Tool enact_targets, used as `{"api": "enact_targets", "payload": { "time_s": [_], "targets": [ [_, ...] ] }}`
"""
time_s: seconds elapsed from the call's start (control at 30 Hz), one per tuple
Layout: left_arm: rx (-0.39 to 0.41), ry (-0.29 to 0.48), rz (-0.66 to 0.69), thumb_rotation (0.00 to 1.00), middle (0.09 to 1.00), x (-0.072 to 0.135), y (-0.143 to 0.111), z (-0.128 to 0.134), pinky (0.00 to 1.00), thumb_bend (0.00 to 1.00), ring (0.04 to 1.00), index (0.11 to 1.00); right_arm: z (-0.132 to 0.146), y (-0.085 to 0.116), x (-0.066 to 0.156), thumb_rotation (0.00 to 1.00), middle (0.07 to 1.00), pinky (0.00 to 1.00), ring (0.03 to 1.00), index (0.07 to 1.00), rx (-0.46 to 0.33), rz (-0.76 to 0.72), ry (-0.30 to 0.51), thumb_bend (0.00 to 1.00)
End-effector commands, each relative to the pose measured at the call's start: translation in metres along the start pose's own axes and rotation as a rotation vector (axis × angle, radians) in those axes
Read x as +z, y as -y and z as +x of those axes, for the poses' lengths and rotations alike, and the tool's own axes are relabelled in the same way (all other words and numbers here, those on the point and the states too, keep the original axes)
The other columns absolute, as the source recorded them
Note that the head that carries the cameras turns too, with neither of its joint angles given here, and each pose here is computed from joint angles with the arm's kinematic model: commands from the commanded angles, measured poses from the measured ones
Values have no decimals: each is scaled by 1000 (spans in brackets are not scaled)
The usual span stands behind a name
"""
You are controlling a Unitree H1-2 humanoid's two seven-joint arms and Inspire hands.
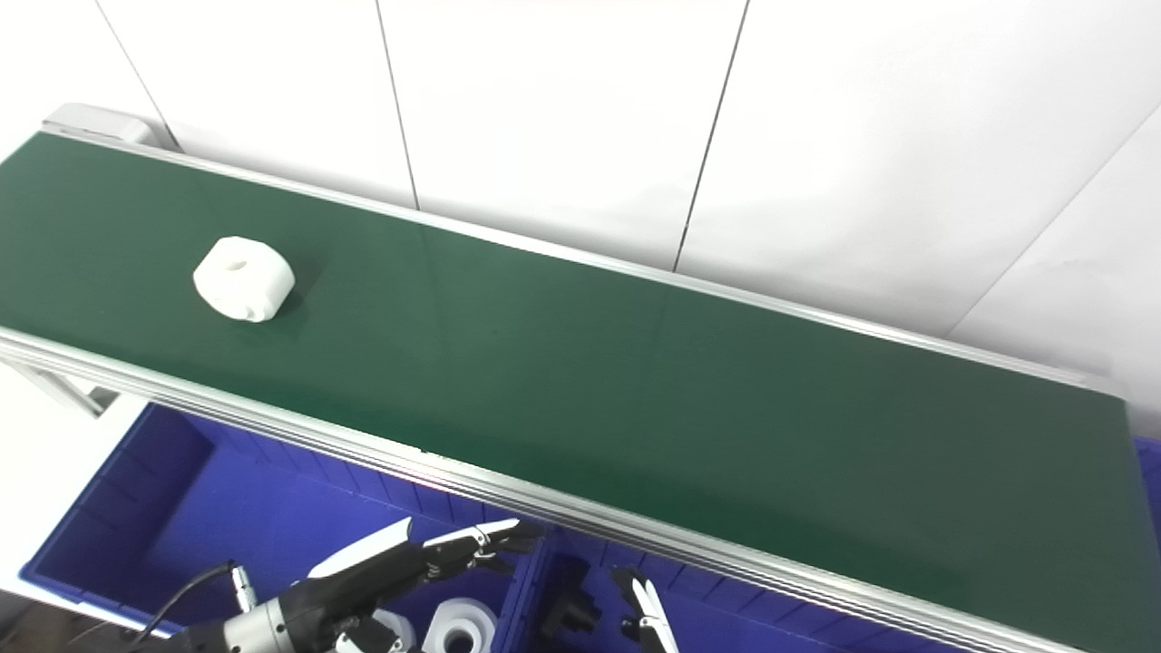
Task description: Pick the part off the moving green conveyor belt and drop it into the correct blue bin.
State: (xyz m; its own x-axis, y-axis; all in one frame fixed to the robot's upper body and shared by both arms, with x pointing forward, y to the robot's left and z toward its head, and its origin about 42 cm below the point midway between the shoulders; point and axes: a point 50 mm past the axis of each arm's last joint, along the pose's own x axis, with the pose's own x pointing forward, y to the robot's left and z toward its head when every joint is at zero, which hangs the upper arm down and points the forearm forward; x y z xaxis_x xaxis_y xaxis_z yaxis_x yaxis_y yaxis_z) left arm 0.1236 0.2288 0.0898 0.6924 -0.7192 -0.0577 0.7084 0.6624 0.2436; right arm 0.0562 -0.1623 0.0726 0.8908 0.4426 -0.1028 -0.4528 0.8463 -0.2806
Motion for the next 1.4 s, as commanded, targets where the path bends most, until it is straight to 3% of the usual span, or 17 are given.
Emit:
{"api": "enact_targets", "payload": {
  "time_s": [0.0,0.07,0.17,0.33,0.5,0.63,0.7,0.87,0.97,1.1,1.37],
  "targets": [
    [44,86,67,152,905,17,-8,1,779,520,865,867,1,0,9,773,989,857,955,954,-22,8,83,265],
    [51,105,89,147,886,23,-14,3,758,516,846,847,1,0,9,770,989,858,955,955,-20,9,78,267],
    [63,137,138,42,823,35,-25,7,700,544,793,793,1,0,10,788,989,847,948,953,-19,4,76,269],
    [43,192,311,2,774,58,-56,19,647,587,739,755,3,1,10,771,988,847,947,953,-18,12,81,266],
    [-4,234,516,64,726,84,-94,34,623,655,702,725,8,2,7,755,989,853,951,955,-13,4,88,261],
    [-38,271,685,186,750,109,-122,50,644,747,714,755,13,3,8,767,991,852,950,957,-11,-1,94,266],
    [-38,285,765,216,773,121,-134,58,701,798,750,769,14,3,9,771,989,849,948,954,-9,-5,96,266],
    [-26,305,916,212,816,144,-163,76,784,775,804,795,16,2,9,783,988,849,949,956,-7,-15,106,273],
    [-2,293,1005,260,840,148,-179,83,803,768,822,826,17,2,9,785,987,853,950,957,-6,-11,107,275],
    [13,257,1023,340,870,143,-201,93,805,746,849,857,18,1,9,778,987,843,945,957,-9,-15,104,273],
    [46,192,1035,428,857,121,-242,111,701,734,806,870,19,1,10,788,984,835,941,954,-14,-16,106,263]
  ]
}}
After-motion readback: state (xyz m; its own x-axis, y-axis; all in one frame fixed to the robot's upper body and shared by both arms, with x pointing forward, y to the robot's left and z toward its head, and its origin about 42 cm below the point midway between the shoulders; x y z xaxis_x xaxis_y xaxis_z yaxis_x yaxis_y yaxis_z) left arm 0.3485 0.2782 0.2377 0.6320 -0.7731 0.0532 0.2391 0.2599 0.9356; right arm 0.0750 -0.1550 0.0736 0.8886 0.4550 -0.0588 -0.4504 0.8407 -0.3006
